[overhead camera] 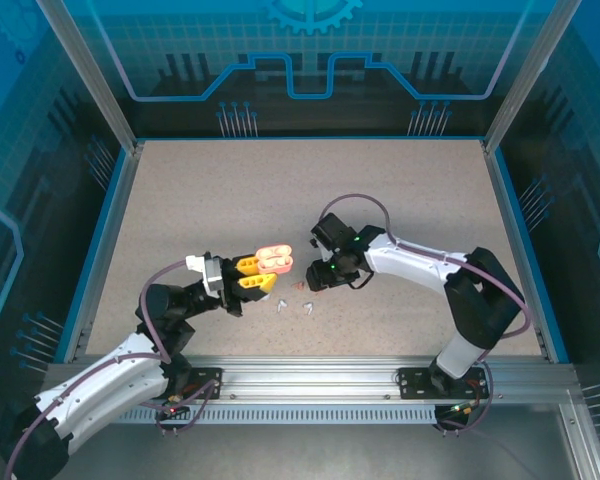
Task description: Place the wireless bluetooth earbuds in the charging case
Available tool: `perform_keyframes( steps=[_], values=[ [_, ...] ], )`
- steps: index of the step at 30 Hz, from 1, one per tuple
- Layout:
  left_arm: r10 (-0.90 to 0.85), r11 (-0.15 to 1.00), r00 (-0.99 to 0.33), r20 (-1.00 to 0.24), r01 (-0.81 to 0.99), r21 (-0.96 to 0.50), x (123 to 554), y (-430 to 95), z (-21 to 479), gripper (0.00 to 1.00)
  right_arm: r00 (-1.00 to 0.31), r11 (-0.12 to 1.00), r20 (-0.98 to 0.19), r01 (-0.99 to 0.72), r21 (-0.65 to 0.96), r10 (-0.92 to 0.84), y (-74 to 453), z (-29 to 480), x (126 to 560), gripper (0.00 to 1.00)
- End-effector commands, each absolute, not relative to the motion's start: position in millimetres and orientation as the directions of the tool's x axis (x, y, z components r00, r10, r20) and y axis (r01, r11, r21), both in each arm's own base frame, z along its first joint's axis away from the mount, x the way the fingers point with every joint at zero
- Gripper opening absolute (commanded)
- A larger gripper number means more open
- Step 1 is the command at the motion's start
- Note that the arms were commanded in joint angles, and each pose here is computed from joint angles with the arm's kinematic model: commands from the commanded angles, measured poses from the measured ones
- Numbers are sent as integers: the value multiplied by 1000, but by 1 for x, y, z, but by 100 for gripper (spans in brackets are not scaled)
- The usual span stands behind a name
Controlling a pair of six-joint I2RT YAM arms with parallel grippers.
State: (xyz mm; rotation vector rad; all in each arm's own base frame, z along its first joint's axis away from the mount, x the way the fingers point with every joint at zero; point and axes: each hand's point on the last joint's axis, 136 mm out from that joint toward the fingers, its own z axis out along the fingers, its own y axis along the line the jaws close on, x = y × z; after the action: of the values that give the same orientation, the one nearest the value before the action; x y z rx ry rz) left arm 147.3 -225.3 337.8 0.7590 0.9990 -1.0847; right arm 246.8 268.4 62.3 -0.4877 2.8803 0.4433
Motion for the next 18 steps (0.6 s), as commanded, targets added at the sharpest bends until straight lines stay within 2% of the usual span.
perform_keyframes(
  steps=[1, 18],
  values=[
    [-355, 313, 169, -919, 948, 53, 144, -224, 339, 0, -926, 902, -216, -358, 240, -310, 276, 60, 249, 52],
    [-351, 321, 168, -921, 946, 50, 144, -223, 338, 0, -902, 865, -209, -424, 268, -377, 320, 41, 255, 49]
  ],
)
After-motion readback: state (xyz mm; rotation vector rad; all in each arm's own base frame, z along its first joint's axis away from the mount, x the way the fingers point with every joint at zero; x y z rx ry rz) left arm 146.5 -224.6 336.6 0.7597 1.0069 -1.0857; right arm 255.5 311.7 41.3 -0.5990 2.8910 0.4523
